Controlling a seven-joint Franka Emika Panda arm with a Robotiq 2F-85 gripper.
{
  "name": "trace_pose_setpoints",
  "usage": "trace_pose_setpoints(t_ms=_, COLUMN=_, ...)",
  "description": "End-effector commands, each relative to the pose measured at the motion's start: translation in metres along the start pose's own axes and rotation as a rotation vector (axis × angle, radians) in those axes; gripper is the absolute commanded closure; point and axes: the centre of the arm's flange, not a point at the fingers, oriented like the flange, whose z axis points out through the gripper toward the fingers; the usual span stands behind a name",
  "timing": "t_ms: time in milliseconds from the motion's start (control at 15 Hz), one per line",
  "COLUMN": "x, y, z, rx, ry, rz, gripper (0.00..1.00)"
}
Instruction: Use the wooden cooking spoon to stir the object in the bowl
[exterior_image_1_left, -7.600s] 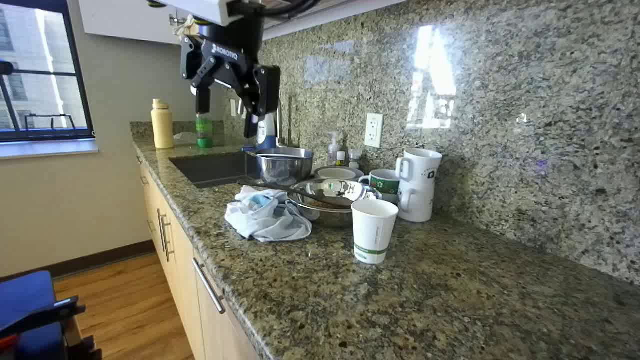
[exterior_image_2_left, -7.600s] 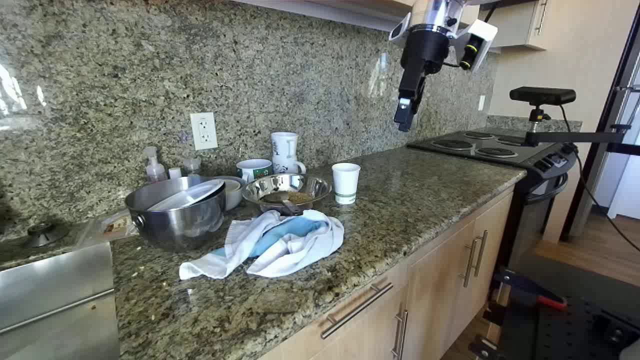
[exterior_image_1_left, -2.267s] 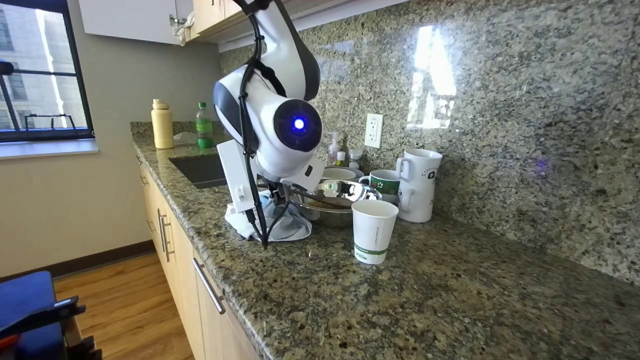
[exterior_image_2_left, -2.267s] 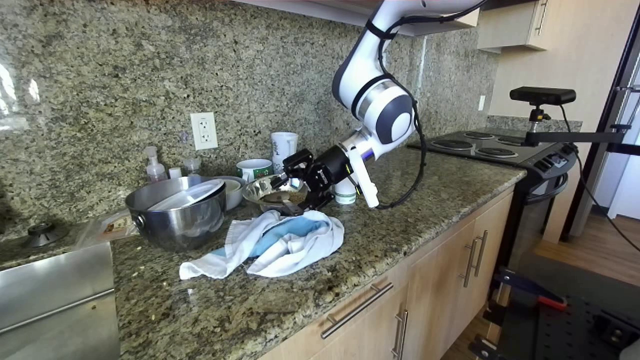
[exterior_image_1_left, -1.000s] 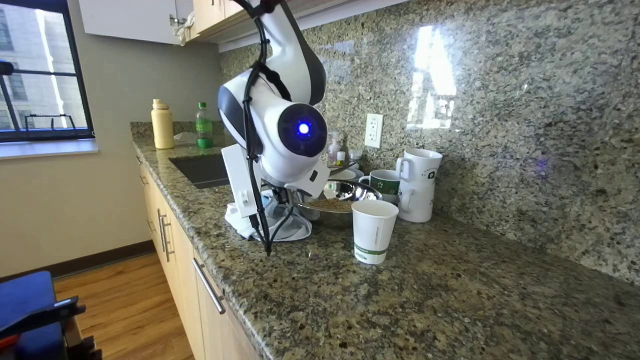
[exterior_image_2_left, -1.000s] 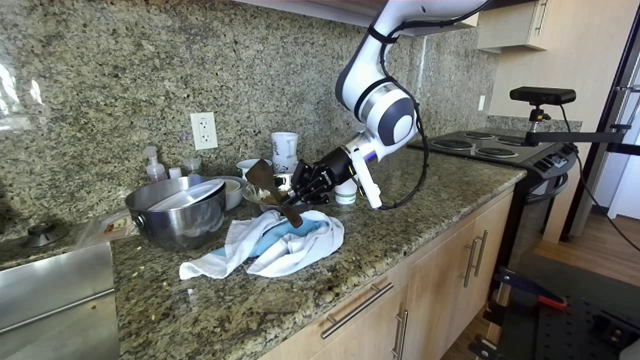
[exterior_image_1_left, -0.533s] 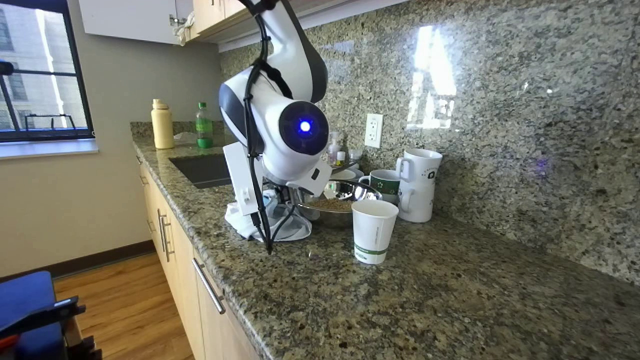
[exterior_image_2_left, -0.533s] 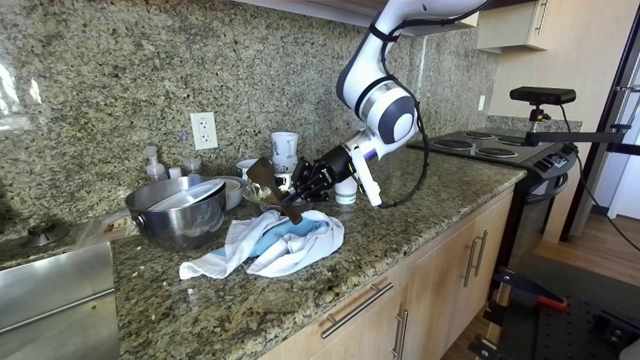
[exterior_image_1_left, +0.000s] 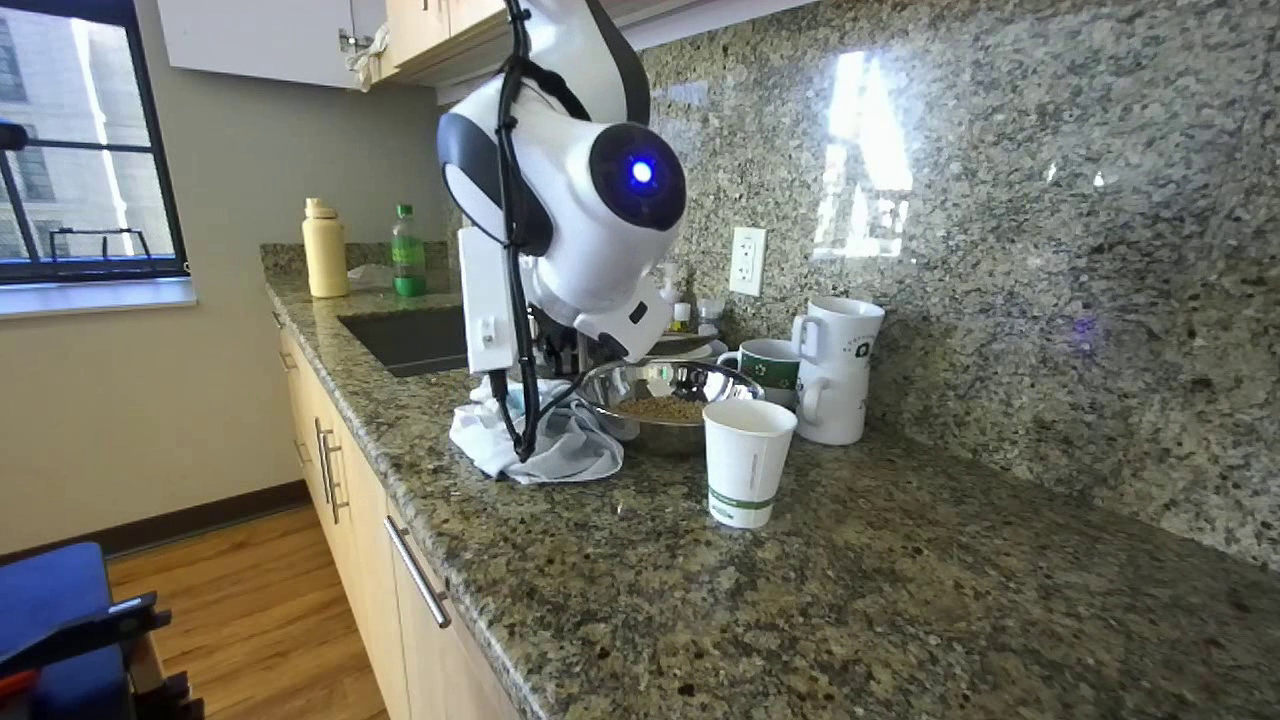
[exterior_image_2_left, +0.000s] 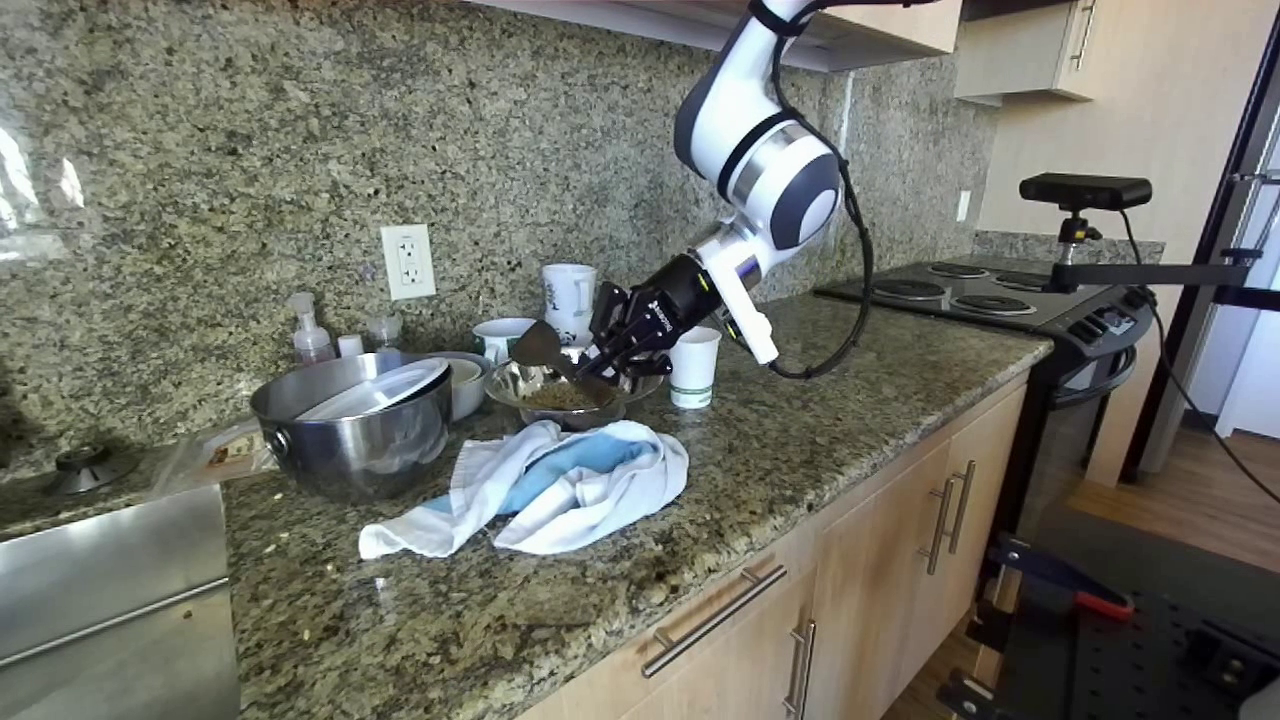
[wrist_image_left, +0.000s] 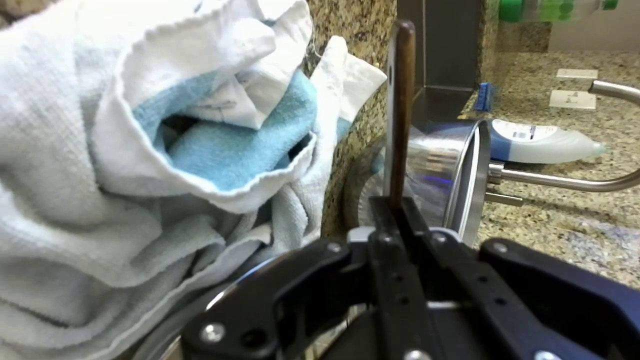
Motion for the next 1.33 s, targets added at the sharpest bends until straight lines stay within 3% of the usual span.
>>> trace_pose_setpoints(t_ms=0, x=-0.016, y=-0.025, z=-0.013, rx=-0.030, ry=-0.057, rz=0.069, gripper=0.98)
trace_pose_setpoints(t_ms=267, x=-0.020, y=-0.028, z=-0.018, rx=-0.067, ry=-0.048, rz=0.109, gripper=0.98)
trace_pose_setpoints(t_ms=533, x=-0.016, y=-0.022, z=-0.022, rx=-0.046, ry=-0.002, rz=0.106, gripper=0.98)
trace_pose_setpoints(t_ms=1267, x=-0.007, y=-0.012, z=-0.015, rx=-0.054, ry=-0.028, rz=0.108, gripper=0.93)
